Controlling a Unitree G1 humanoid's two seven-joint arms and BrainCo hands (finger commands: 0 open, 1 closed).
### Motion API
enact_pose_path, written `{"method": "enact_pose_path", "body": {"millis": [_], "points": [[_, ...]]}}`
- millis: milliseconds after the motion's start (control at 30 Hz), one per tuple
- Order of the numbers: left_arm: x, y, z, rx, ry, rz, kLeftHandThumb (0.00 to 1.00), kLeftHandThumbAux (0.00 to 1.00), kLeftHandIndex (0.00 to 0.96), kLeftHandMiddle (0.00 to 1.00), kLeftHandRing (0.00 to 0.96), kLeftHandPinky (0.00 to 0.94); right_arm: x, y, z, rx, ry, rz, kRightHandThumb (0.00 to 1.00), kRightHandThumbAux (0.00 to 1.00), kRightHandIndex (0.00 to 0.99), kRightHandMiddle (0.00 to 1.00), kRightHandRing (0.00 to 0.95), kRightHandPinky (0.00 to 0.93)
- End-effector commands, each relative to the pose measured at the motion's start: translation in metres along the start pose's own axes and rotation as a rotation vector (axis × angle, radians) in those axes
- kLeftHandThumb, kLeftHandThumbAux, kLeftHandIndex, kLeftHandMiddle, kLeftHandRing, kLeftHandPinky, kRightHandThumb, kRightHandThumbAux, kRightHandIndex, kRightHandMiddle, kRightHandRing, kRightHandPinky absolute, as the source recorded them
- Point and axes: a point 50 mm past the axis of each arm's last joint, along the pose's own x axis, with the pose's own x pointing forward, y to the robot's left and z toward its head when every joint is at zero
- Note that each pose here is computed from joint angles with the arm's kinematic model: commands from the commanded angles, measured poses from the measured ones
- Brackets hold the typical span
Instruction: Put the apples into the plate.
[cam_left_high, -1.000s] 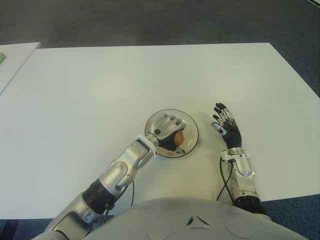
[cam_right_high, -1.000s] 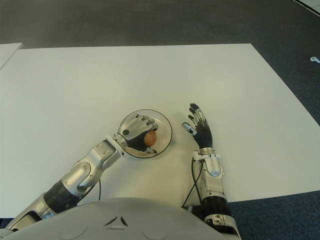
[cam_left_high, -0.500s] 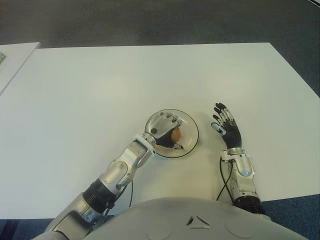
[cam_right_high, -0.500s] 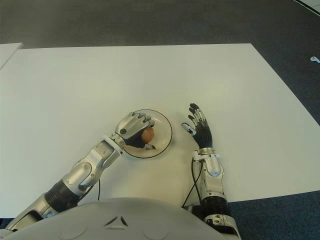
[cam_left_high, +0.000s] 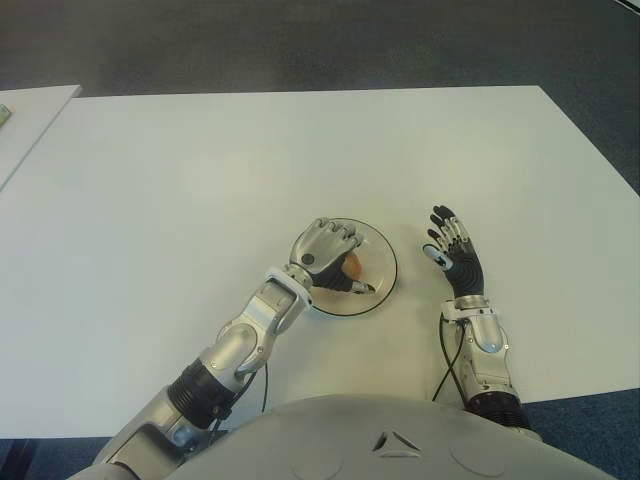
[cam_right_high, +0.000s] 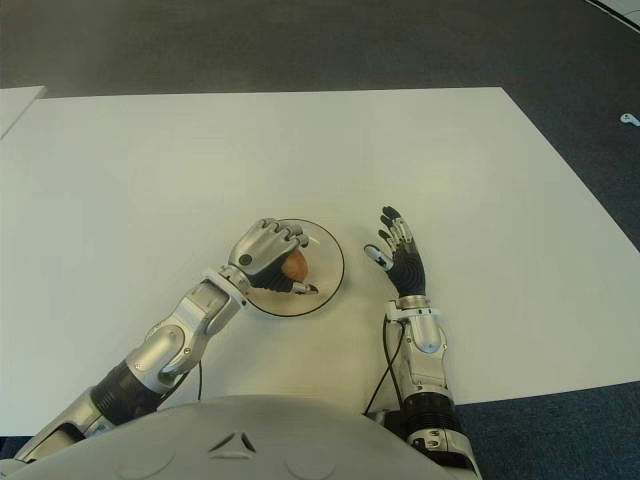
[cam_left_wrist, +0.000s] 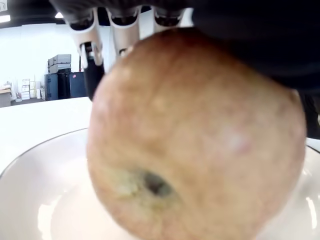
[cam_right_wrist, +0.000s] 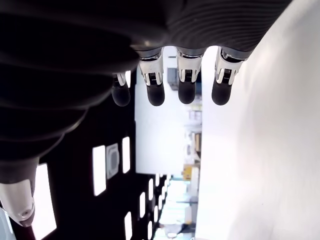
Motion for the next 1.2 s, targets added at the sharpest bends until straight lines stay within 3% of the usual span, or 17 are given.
{"method": "enact_pose_path", "body": {"millis": [33, 1200], "points": [[-0.0018, -0.0003, -0.0019, -0.009, 0.020, 0.020, 0.072, 0.252, 0.000, 0.000, 0.000, 0.000, -0.0436, 0.0153, -0.0434, 0.067, 0.251, -0.023, 0.101, 0.562, 0.002, 0.000, 0.000, 0.000], [-0.0038, 0.0014, -0.0042, -0.050, 0.032, 0.029, 0.073, 0.238, 0.000, 0.000, 0.000, 0.000, -0.0425, 0.0159, -0.0452, 0.071, 0.264, -0.017, 0.095, 0.545, 0.000, 0.000, 0.000, 0.000]]}}
